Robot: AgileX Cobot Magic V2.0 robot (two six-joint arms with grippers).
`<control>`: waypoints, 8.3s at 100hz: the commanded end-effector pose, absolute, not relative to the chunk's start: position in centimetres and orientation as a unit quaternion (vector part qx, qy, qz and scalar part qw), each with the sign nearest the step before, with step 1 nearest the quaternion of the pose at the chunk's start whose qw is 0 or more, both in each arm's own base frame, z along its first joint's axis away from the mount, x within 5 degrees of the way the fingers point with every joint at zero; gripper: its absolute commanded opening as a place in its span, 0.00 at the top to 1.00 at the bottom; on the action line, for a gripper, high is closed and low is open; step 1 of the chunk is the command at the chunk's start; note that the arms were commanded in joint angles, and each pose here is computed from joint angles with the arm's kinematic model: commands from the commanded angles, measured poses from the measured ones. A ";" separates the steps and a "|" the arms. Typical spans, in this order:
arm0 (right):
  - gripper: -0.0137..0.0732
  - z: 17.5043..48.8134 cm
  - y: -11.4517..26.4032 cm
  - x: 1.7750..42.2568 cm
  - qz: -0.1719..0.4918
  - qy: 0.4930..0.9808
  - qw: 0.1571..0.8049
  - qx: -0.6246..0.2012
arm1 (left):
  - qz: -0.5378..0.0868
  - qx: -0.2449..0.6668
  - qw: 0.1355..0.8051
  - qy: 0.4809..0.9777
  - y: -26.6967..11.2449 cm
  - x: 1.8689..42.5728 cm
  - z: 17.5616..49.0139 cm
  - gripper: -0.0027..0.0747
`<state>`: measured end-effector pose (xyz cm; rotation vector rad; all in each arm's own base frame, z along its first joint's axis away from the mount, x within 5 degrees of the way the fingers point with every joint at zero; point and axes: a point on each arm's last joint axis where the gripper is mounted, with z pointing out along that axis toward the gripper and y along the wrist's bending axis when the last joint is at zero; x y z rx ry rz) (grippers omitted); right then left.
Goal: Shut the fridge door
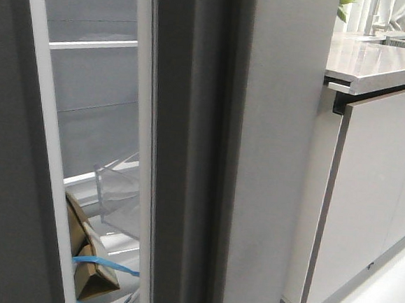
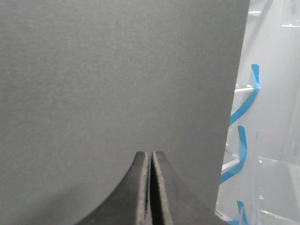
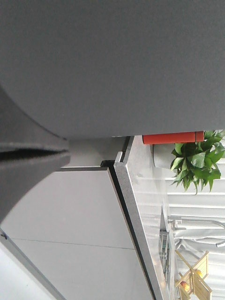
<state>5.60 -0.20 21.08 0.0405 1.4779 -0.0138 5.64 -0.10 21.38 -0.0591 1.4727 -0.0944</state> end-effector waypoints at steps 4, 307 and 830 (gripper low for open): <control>0.93 21.4 -0.2 5.5 -0.013 0.645 0.764 0.017 | -0.048 -0.026 0.749 0.660 -0.1 5.9 21.0 0.99; 0.93 48.5 4.7 18.8 0.103 0.632 0.764 -0.073 | -0.048 -0.026 0.749 0.660 -0.1 5.9 21.0 0.99; 0.93 20.1 0.0 5.6 0.010 0.696 0.718 0.009 | -0.047 -0.027 0.749 0.660 -0.1 5.9 21.0 0.99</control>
